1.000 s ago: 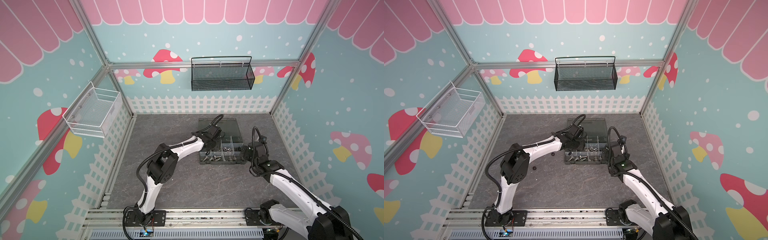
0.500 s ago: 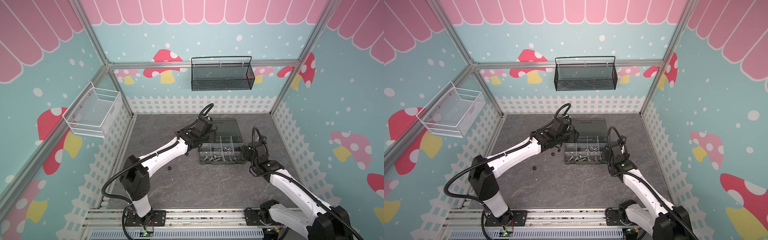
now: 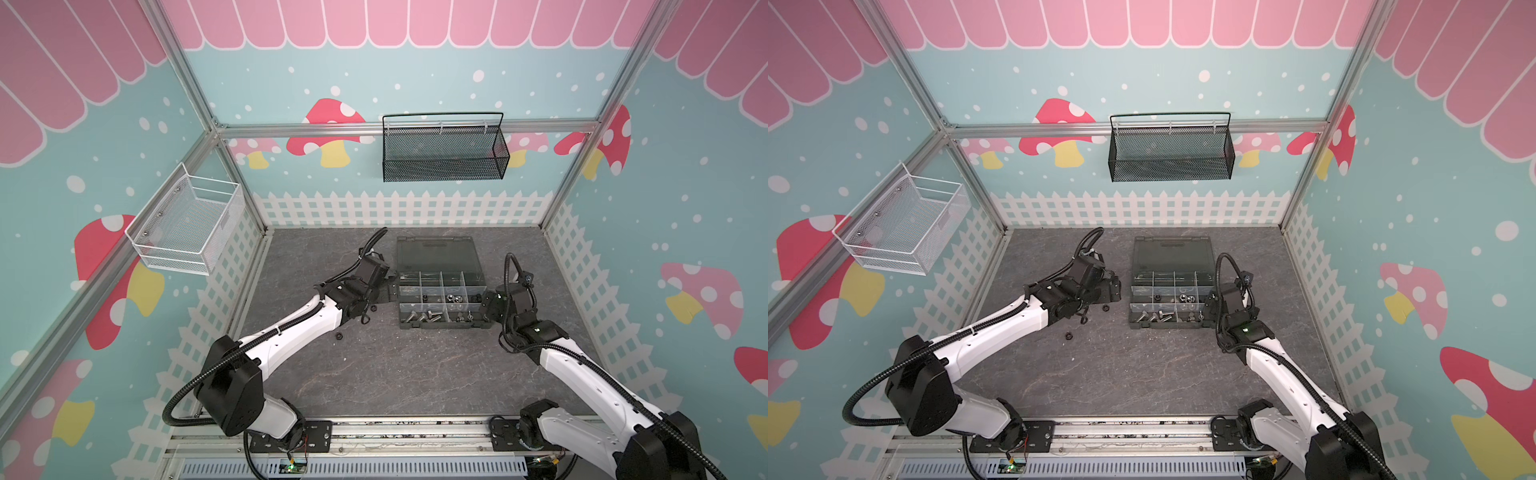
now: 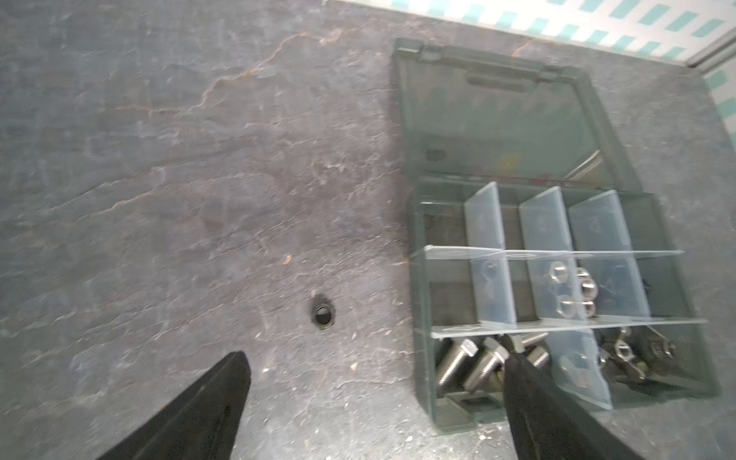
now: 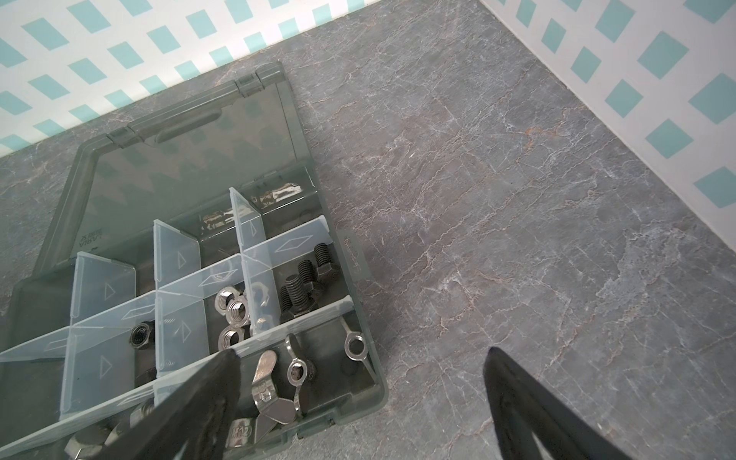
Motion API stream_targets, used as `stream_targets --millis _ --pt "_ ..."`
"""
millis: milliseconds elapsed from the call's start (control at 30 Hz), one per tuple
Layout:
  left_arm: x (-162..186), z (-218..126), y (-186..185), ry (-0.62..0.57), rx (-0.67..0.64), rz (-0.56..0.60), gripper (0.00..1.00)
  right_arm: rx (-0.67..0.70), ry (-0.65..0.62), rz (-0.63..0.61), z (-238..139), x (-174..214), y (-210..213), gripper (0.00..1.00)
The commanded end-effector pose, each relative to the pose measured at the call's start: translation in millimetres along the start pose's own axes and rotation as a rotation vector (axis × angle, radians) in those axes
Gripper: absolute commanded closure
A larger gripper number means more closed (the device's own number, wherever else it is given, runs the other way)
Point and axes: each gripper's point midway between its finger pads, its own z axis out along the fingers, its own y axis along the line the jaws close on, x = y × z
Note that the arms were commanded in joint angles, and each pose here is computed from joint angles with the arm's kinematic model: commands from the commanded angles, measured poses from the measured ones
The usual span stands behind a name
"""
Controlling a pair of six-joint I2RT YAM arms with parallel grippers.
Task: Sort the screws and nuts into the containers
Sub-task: 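Move the open left gripper back over another black nut on the table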
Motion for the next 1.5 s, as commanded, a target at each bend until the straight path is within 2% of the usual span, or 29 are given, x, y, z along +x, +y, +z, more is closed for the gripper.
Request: stream_targets --millis 0,267,600,900,1300,1467 --pt "13 0 28 0.028 -0.074 -0.036 0.00 0.019 0.000 0.016 0 1 -6 0.03" --pt "38 11 62 0.090 -0.151 -0.052 0.00 0.010 0.003 0.020 0 1 -3 0.03" --pt "59 38 66 0.174 -0.155 -0.052 0.01 0.011 0.009 0.019 1 3 -4 0.03" --pt "74 60 59 0.252 -0.138 -0.037 0.14 0.016 0.009 0.022 1 5 -6 0.03" --pt "76 88 41 0.297 -0.097 -0.018 0.23 0.015 0.011 0.025 1 7 -7 0.03" --pt "78 95 42 0.312 -0.113 -0.010 0.32 0.018 0.009 0.028 0 8 -9 0.03"
